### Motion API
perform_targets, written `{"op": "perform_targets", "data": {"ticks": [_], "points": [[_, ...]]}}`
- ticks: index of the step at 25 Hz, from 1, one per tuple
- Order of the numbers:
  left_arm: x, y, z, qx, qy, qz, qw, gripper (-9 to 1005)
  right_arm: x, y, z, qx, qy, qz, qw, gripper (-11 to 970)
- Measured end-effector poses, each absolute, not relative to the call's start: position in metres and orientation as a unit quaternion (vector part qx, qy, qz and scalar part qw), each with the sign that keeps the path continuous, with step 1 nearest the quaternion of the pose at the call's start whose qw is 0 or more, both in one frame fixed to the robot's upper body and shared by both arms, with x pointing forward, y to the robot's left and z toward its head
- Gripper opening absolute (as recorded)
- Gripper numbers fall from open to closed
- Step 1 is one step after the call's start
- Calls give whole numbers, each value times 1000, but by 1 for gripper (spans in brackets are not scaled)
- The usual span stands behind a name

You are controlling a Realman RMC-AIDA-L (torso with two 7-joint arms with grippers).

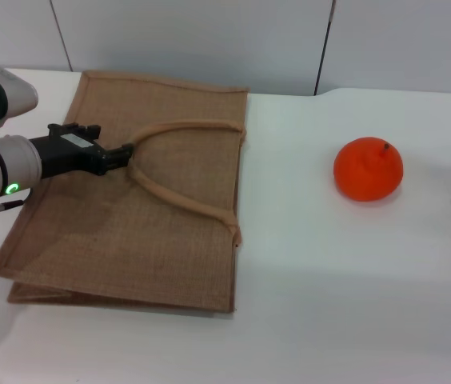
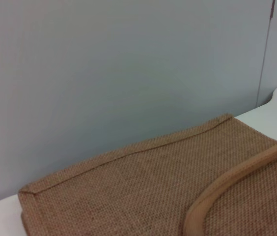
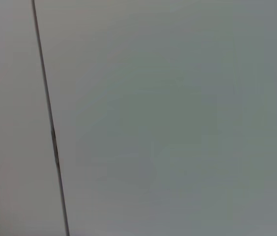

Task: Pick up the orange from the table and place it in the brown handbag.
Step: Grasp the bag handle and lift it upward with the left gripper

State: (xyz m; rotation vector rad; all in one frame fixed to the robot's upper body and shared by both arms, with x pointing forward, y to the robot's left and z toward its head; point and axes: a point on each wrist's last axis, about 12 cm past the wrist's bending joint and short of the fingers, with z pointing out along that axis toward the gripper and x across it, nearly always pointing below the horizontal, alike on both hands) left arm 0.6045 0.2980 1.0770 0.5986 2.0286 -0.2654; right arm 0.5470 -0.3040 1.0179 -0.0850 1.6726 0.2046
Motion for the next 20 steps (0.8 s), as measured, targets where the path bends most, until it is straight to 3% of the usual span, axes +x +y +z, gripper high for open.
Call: {"op": "perform_targets", "data": {"ticks": [20], "points": [[613, 287, 1075, 254, 833, -115, 477, 708, 544, -298, 1022, -60, 725, 112, 677, 867]]}}
